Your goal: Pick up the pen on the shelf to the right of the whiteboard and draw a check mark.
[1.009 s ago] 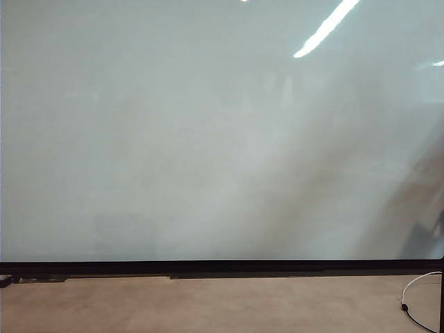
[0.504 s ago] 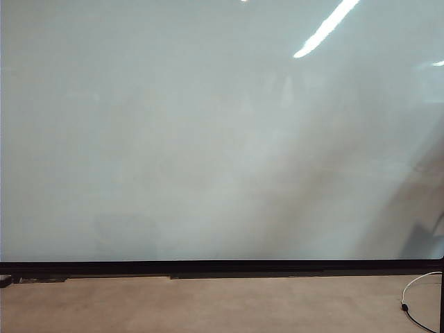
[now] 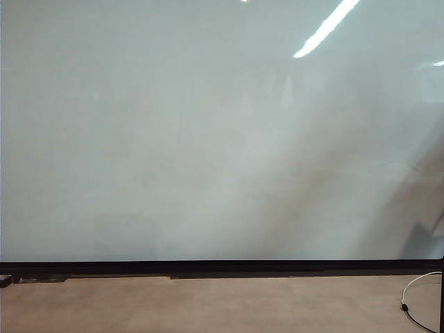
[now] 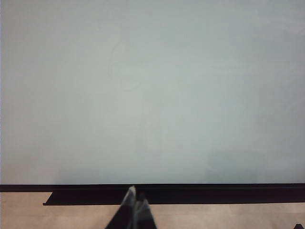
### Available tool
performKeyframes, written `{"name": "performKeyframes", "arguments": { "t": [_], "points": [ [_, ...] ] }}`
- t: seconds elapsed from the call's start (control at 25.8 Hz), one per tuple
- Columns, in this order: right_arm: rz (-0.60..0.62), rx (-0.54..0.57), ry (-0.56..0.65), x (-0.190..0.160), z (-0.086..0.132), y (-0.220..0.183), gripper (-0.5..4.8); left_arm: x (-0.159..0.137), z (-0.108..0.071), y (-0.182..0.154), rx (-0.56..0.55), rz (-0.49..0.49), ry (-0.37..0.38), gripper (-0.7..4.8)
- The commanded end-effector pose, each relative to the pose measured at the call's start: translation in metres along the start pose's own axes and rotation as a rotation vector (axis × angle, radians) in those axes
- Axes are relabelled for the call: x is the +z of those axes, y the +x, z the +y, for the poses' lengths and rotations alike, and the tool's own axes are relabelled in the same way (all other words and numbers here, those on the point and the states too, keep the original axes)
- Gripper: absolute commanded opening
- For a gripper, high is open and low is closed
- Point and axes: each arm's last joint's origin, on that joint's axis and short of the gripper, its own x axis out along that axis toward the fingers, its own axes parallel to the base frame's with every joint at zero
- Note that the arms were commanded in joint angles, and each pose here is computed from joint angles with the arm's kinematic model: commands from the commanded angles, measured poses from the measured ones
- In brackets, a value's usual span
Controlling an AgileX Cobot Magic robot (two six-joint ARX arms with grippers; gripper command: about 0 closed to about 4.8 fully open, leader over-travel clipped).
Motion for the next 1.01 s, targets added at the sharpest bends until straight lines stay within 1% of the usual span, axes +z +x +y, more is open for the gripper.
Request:
{"name": "performKeyframes", "arguments": {
  "t": [0.04,0.19,0.39,0.5,0.66,0.74,0.81,1.01],
  "points": [
    [-0.017,0.006,-0.01,0.0031,-0.0003,0.0007,1.07,0.0016,0.0,-0.0002,0.0,-0.009,0.005,-0.04],
    [-0.017,0.006,-0.01,0.0031,-0.0003,0.0007,1.01,0.0016,0.0,-0.0002,0.0,-0.009,0.005,-0.04],
    [-0.018,0.01,-0.01,0.0032,-0.0002,0.0007,0.56,0.0015,0.0,-0.0002,0.0,-0.009,0.005,-0.04],
    [-0.018,0.01,-0.01,0.0032,-0.0002,0.0007,0.49,0.0016,0.0,-0.0002,0.0,-0.009,0.005,-0.04],
    [-0.02,0.01,-0.012,0.0034,-0.0003,0.0006,0.16,0.0016,0.0,-0.0002,0.0,-0.009,0.005,-0.04],
    [-0.025,0.009,-0.016,0.0041,-0.0004,0.0005,0.12,0.0016,0.0,-0.0002,0.0,-0.009,0.005,-0.04],
    [-0.034,0.008,-0.022,0.0051,-0.0005,0.0004,-0.03,0.0015,0.0,-0.0002,0.0,-0.009,0.005,-0.04],
    [-0.056,-0.007,-0.038,0.0084,-0.0026,-0.001,-0.01,0.0016,0.0,-0.0002,0.0,-0.009,0.005,-0.04]
  ]
}}
